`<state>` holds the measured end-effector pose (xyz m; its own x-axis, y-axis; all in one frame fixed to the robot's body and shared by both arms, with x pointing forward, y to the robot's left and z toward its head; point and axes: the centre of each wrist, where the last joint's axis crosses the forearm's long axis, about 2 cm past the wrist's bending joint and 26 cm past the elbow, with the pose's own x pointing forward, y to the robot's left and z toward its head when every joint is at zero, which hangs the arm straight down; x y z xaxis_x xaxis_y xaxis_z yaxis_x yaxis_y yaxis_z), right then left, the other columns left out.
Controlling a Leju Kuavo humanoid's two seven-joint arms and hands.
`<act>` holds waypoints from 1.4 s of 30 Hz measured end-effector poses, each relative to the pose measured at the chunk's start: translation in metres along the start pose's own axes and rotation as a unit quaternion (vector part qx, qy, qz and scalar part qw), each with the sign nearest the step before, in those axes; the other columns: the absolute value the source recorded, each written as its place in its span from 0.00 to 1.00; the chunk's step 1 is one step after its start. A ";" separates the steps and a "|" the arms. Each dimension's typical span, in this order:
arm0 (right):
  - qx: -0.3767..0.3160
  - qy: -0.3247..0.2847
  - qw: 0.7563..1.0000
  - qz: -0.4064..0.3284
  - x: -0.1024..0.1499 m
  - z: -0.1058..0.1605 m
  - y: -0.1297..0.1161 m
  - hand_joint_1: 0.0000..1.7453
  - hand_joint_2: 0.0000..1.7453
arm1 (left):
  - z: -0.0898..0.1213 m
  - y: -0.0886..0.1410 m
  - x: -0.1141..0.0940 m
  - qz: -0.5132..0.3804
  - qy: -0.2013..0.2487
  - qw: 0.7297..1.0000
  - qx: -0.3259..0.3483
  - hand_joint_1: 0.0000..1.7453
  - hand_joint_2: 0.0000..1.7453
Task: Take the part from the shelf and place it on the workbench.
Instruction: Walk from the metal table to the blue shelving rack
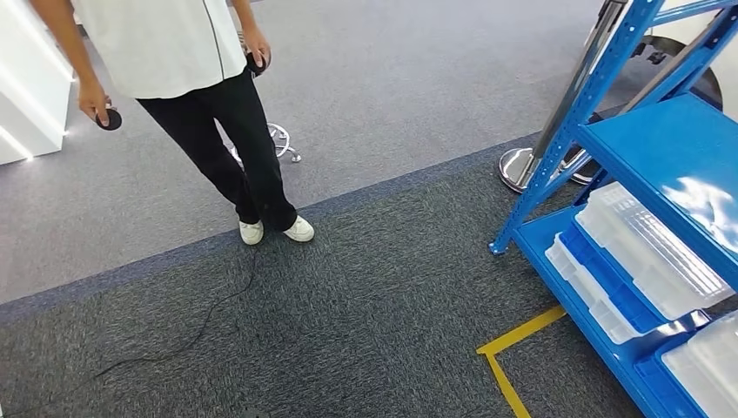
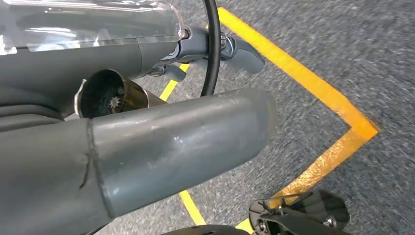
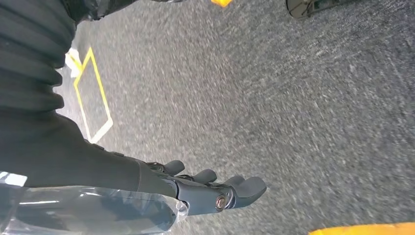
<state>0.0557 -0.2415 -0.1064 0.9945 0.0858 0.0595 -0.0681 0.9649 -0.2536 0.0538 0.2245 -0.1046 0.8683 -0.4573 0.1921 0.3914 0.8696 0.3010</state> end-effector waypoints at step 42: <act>0.000 -0.003 1.000 -0.011 -0.001 -0.001 -0.002 0.00 1.00 | -0.001 0.002 0.005 0.006 0.002 1.000 0.004 0.00 0.00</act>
<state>0.0553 -0.2441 -0.1067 0.9953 0.0669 0.0706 -0.0471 0.9666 -0.2518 0.0596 0.2241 -0.1037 0.8737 -0.4469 0.1920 0.3794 0.8732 0.3060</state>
